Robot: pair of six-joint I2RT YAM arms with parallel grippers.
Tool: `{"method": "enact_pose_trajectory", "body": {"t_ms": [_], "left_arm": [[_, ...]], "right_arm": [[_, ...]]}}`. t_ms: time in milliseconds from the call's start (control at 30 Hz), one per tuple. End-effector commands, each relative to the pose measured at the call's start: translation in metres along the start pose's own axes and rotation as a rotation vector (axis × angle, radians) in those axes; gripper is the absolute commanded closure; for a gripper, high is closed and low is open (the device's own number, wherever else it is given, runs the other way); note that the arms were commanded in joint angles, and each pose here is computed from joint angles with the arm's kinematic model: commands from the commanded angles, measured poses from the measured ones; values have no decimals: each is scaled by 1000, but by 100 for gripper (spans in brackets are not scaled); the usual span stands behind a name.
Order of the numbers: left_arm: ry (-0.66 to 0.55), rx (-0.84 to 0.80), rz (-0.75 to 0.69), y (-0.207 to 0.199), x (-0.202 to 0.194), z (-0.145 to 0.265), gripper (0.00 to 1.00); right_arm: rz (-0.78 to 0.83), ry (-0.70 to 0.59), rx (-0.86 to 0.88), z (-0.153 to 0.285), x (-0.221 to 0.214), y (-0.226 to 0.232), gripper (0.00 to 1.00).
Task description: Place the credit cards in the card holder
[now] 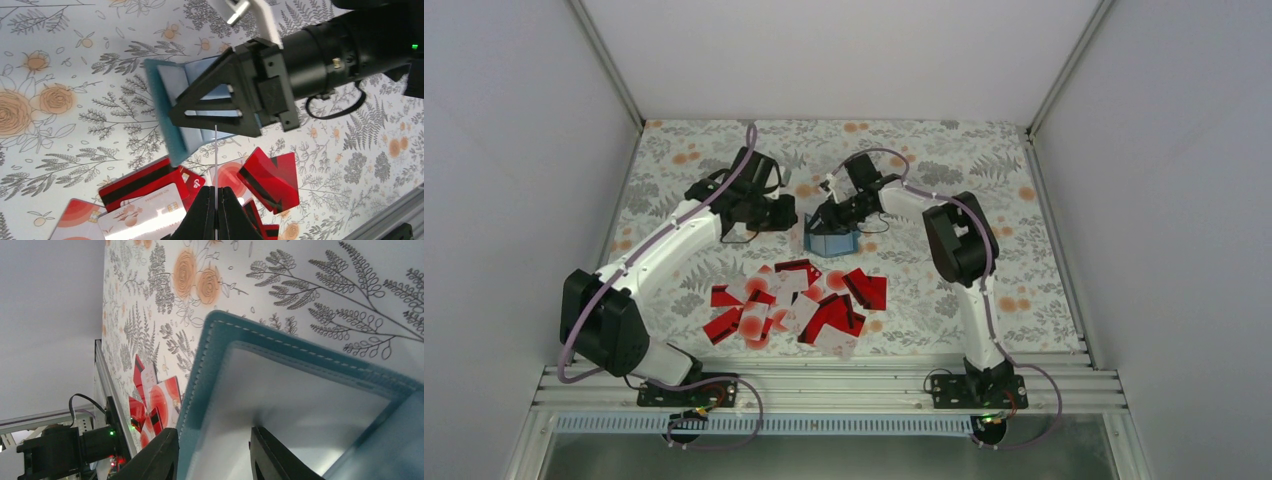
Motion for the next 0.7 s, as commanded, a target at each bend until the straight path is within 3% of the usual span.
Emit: {"method": "enact_pose_trajectory", "body": {"t_ms": [0, 367, 567, 667], "left_arm": [[-13, -70, -30, -8, 1, 5, 98], [-6, -160, -69, -15, 22, -38, 98], [17, -276, 19, 9, 22, -66, 98], [27, -254, 8, 22, 16, -81, 97]], "right_arm": [[-2, 21, 15, -10, 4, -3, 62], [-28, 46, -9, -23, 4, -20, 60], [-54, 59, -30, -25, 4, -28, 61], [-76, 50, -38, -21, 6, -31, 62]]}}
Point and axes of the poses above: each gripper's point midway between its finger pads, its own z axis back along the fingers, its own y axis along the line the jaws close on, x = y × z, the point moved 7 cm from there along z, back along the fingers, and after that the axes turned 2 degrees about z, right-handed, at the moved point
